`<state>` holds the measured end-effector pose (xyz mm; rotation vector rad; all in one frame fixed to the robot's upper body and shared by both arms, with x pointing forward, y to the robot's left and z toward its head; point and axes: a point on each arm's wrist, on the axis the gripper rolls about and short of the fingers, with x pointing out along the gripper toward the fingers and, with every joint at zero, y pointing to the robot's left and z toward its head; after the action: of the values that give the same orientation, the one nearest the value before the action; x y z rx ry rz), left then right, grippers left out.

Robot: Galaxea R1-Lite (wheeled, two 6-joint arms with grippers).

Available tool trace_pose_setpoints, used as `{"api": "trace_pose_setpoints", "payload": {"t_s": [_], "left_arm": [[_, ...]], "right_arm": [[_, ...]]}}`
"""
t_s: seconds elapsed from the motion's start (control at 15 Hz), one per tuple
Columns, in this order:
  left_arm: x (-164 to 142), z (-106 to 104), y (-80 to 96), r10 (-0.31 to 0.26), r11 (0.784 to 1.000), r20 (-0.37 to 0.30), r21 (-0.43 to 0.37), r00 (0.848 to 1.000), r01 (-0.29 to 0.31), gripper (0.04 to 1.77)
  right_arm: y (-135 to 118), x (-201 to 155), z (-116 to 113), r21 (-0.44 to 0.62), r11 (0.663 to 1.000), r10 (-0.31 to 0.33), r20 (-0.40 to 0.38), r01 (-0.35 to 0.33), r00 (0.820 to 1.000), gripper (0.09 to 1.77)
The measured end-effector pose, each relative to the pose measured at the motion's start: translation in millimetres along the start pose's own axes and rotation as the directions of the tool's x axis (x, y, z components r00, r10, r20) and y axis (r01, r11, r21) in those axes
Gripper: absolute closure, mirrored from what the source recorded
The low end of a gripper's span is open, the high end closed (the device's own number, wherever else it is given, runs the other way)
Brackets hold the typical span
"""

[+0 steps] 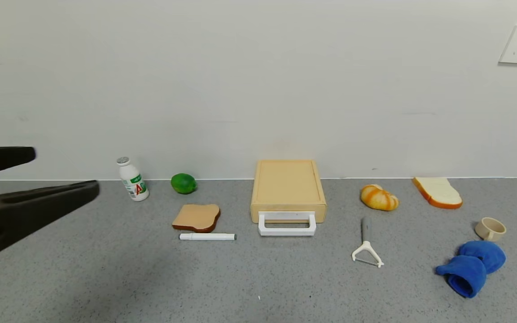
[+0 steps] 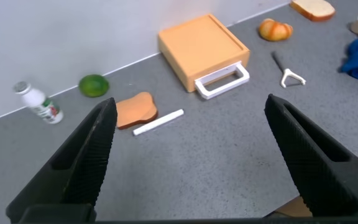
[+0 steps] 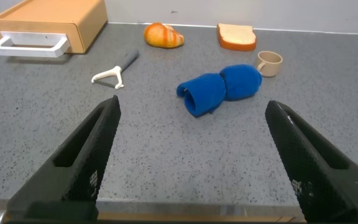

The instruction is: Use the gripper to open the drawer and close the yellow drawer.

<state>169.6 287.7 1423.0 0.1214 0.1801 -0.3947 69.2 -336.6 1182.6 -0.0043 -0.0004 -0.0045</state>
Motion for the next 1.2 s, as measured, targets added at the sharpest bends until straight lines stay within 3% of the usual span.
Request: {"api": "trace_pose_setpoints", "payload": {"t_s": [0.13, 0.27, 0.53, 0.67, 0.87, 1.0, 1.07, 1.2], "left_arm": [[-30, -14, 8.9, 0.069, 0.998, 0.045, -0.016, 0.997, -0.069, 0.09], [-53, -31, 13.4, 0.155, 0.988, 0.042, -0.031, 0.987, -0.153, 0.09], [-94, -61, 10.5, 0.298, 0.953, 0.029, -0.06, 0.954, -0.296, 0.09], [-110, -73, 4.6, 0.381, 0.923, 0.054, -0.08, 0.923, -0.376, 0.09], [-129, -90, -9.1, 0.504, 0.862, 0.075, -0.108, 0.86, -0.496, 0.09], [-139, -100, -18.4, 0.549, 0.834, 0.092, -0.119, 0.831, -0.538, 0.09], [-145, -105, -22.3, 0.553, 0.832, 0.115, -0.124, 0.825, -0.541, 0.09], [-150, -117, -27.0, 0.512, 0.859, 0.153, -0.123, 0.845, -0.497, 0.09]], "right_arm": [[0, 0, 0, 0.0, 1.0, 0.0, 0.0, 0.0, 1.0, 0.15], [0, 0, 0, 0.0, 1.0, 0.0, 0.0, 0.0, 1.0, 0.15], [0, 0, 0, 0.0, 1.0, 0.0, 0.0, 0.0, 1.0, 0.15], [0, 0, 0, 0.0, 1.0, 0.0, 0.0, 0.0, 1.0, 0.15], [0, 0, 0, 0.0, 1.0, 0.0, 0.0, 0.0, 1.0, 0.15], [0, 0, 0, 0.0, 1.0, 0.0, 0.0, 0.0, 1.0, 0.15], [0, 0, 0, 0.0, 1.0, 0.0, 0.0, 0.0, 1.0, 0.15], [0, 0, 0, 0.0, 1.0, 0.0, -0.001, 0.0, 1.0, 0.15]]}}
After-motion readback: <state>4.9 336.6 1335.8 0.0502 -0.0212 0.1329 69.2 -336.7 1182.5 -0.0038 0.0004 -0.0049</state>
